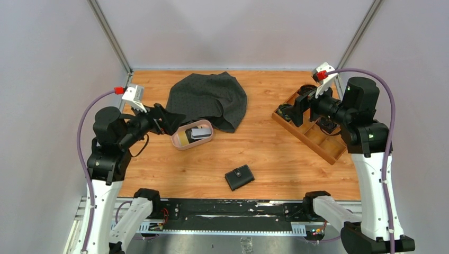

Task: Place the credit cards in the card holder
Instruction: Reset both arms

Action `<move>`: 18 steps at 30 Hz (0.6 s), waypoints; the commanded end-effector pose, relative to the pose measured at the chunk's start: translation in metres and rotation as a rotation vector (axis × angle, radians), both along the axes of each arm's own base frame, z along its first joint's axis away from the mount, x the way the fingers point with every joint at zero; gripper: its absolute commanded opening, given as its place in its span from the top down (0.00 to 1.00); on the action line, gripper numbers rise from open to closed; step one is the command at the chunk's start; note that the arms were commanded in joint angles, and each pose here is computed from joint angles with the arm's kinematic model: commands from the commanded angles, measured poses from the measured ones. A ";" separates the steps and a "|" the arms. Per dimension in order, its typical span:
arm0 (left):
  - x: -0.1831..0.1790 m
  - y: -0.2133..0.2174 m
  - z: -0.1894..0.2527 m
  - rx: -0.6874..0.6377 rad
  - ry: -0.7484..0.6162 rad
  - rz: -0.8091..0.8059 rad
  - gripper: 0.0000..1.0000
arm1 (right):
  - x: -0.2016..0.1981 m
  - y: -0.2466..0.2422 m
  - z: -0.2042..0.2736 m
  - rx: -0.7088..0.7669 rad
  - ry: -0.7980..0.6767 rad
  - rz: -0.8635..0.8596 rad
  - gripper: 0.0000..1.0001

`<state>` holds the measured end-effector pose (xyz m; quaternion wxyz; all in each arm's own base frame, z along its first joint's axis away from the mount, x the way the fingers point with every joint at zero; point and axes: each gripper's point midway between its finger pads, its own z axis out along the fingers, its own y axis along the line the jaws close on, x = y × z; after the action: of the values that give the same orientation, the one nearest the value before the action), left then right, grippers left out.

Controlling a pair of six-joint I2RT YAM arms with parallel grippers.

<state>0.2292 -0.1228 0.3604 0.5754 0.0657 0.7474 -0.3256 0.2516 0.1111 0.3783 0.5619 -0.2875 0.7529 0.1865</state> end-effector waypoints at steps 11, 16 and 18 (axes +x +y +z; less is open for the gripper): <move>-0.026 -0.001 0.003 0.002 -0.029 -0.033 0.00 | -0.019 0.003 -0.004 0.042 0.030 0.037 0.00; -0.032 0.000 0.003 -0.002 -0.037 -0.036 0.00 | -0.020 0.003 0.004 0.065 0.029 0.028 0.00; -0.033 -0.001 0.005 -0.005 -0.041 -0.037 0.00 | -0.020 0.003 0.006 0.066 0.025 0.026 0.00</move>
<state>0.2028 -0.1216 0.3713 0.5961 0.0818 0.7280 -0.3288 0.2383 0.1145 0.3784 0.5589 -0.2859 0.7494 0.2104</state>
